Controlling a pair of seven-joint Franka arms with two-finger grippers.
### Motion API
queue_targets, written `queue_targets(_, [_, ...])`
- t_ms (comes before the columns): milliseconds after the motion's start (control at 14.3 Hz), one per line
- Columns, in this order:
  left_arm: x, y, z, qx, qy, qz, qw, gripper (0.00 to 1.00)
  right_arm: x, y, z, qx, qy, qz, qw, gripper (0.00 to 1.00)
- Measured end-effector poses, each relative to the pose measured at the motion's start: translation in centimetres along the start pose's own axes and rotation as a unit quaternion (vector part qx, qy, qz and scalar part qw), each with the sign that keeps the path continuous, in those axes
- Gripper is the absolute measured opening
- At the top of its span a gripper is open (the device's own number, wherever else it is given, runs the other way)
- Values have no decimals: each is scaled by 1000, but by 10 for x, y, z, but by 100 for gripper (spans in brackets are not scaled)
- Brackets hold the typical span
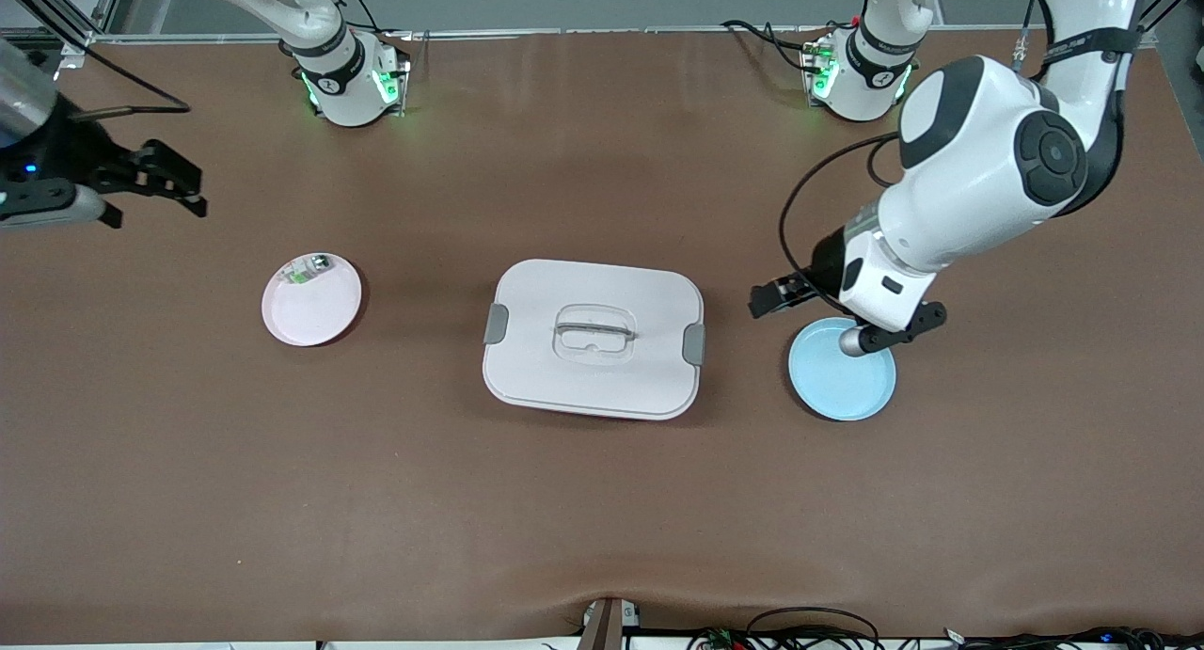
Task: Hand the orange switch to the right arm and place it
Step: 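Lift the switch with the left gripper while the right gripper reaches over, then grasp the switch with the right gripper from the left gripper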
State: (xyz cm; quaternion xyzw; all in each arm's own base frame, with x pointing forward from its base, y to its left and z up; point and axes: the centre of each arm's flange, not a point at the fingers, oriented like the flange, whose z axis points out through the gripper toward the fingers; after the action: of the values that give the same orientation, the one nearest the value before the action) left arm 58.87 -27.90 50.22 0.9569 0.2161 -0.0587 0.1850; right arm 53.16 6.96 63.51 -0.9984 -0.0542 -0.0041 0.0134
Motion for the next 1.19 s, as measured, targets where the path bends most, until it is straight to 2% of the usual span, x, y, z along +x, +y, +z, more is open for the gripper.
queue_targets(280, [-47, 53, 9, -41, -55, -86, 994, 72, -2, -63, 2, 73, -12, 87, 994, 100])
queue_targets(421, [-69, 71, 19, -49, -86, -130, 987, 72, -3, -106, 8, 87, -2, 131, 988, 100])
queue_targets(631, [-96, 100, 36, -52, -118, -192, 973, 72, -14, -177, 30, 105, 15, 140, 984, 100])
queue_targets(771, [-108, 118, 46, -62, -130, -229, 963, 72, -18, -200, 40, 141, 13, 142, 980, 100])
queue_targets(911, [-115, 131, 60, -73, -149, -260, 951, 72, -18, -199, 46, 183, 25, 160, 970, 100])
queue_targets(1052, [-121, 139, 74, -78, -166, -280, 942, 72, -24, -195, 57, 226, 35, 186, 956, 100])
queue_targets(1192, [-131, 148, 87, -87, -175, -307, 931, 72, -34, -195, 68, 250, 41, 201, 946, 100])
